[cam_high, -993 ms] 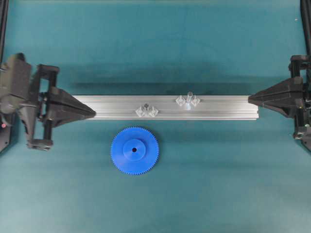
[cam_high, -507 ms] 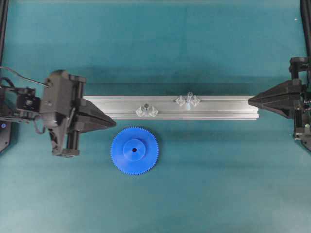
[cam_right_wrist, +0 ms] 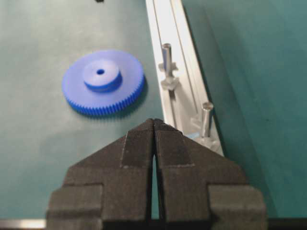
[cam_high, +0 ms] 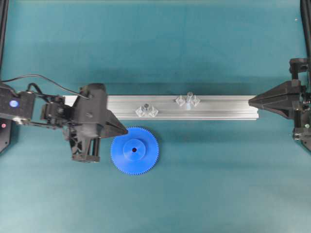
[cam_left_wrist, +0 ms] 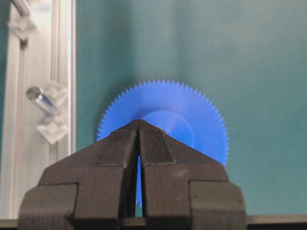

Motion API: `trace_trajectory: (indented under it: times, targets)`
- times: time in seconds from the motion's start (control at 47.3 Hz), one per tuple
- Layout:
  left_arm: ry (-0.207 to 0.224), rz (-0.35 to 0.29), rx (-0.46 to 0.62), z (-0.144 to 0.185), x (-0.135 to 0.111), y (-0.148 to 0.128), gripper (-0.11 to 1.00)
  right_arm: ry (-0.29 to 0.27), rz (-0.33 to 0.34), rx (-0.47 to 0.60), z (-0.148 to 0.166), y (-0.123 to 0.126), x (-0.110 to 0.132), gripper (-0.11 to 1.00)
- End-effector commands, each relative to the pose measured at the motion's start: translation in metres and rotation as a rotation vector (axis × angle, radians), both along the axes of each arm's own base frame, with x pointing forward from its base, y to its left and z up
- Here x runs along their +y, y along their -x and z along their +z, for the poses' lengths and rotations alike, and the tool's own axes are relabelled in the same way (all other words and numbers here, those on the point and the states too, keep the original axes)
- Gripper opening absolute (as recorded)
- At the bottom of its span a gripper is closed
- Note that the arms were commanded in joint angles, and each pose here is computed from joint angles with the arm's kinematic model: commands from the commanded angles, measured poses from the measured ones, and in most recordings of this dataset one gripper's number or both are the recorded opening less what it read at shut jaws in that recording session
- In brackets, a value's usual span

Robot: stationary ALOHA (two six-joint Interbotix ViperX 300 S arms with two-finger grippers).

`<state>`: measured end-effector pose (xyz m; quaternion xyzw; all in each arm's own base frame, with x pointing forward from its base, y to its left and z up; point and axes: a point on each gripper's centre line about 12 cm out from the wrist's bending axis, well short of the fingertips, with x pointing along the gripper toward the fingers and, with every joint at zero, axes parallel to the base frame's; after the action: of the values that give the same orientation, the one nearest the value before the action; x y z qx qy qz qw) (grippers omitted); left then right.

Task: Find the location of the shaft and insert the large gear.
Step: 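Move the left gripper over the blue gear's hub, then lower the left gripper around the blue gear's hub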

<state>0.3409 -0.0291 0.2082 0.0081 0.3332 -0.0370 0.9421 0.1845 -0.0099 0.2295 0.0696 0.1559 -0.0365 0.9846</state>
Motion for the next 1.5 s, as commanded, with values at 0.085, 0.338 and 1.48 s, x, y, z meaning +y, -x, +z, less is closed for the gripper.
trace_trajectory:
  times: [0.085, 0.338, 1.48]
  targets:
    - [-0.010, -0.024, 0.056, 0.001, -0.009, -0.009, -0.01, -0.010, -0.008, -0.005, 0.002, -0.001, -0.001, -0.02]
    - [-0.014, -0.028, 0.094, -0.006, -0.012, -0.025, -0.01, -0.010, -0.011, 0.004, -0.002, 0.000, -0.001, -0.02]
    - [-0.097, -0.102, 0.409, -0.042, -0.027, -0.065, -0.01, -0.011, -0.011, 0.016, -0.008, 0.002, -0.001, -0.02]
